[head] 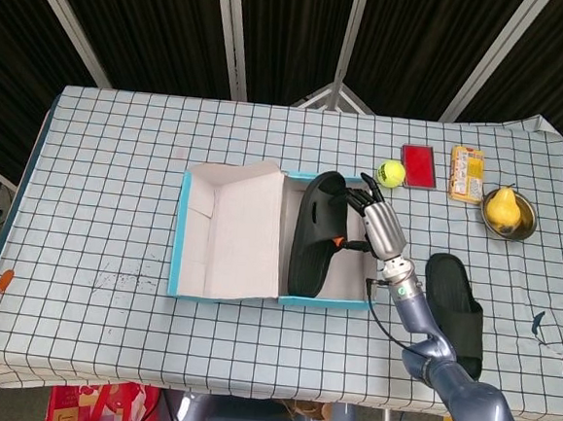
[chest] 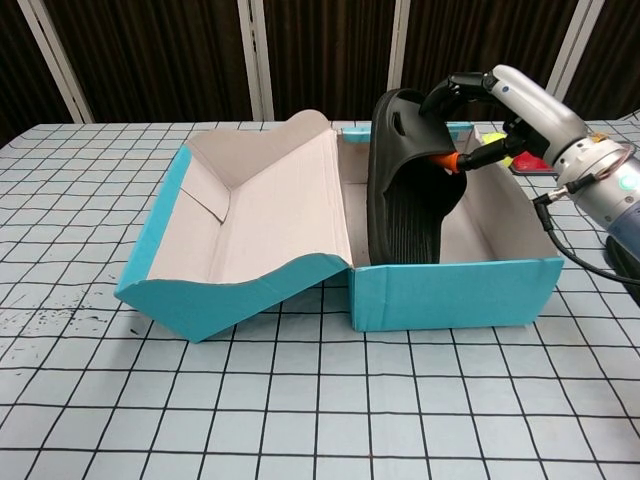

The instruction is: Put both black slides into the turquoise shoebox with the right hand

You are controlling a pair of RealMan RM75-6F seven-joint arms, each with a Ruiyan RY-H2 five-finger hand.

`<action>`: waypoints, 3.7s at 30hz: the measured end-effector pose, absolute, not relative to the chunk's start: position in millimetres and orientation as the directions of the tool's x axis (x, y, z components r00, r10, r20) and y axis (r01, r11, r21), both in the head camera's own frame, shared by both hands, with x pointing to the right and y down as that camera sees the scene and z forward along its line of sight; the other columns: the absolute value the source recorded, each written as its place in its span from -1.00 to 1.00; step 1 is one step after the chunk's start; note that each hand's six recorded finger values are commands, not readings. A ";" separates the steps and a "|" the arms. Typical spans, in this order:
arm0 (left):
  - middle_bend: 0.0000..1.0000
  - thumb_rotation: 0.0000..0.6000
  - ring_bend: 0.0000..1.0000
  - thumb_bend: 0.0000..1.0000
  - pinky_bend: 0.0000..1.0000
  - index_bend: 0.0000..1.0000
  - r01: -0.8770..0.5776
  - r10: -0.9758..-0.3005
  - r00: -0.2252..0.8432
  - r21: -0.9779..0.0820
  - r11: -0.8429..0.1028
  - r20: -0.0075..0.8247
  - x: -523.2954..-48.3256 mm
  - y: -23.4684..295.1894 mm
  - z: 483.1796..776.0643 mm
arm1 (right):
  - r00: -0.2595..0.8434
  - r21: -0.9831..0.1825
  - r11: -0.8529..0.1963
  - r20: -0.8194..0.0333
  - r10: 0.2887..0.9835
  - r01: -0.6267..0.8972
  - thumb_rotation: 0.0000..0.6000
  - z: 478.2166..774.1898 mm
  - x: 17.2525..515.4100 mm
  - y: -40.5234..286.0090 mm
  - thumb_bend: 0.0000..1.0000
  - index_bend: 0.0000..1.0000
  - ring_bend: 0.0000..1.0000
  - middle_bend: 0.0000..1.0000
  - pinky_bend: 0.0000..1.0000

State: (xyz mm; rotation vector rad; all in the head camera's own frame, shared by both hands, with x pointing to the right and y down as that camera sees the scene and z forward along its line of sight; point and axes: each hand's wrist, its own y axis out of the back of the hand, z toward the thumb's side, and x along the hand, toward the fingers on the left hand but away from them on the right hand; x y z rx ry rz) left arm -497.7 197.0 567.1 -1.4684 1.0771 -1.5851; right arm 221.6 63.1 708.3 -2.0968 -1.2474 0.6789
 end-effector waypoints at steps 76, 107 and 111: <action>-1.00 1.00 -1.00 -0.31 -1.00 -1.00 -0.043 -0.906 -0.087 -0.910 -0.413 0.415 -496.0 197.2 570.2 | 0.538 -0.749 -0.604 -0.402 0.741 0.272 1.00 725.5 187.3 52.1 -0.28 -0.15 -0.16 0.11 -1.00; -1.00 1.00 -1.00 -0.31 -1.00 -1.00 -0.039 -0.907 -0.083 -0.910 -0.412 0.414 -494.3 197.8 569.8 | 0.537 -0.731 -0.660 -0.492 0.685 0.173 1.00 726.9 188.3 54.4 -0.28 -0.51 -0.63 -0.55 -1.00; -1.00 1.00 -1.00 -0.31 -1.00 -1.00 -0.039 -0.907 -0.080 -0.911 -0.411 0.413 -493.7 197.9 569.4 | 0.531 -0.724 -0.676 -0.523 0.667 0.137 1.00 728.2 189.0 55.7 -0.28 -0.60 -0.70 -0.66 -1.00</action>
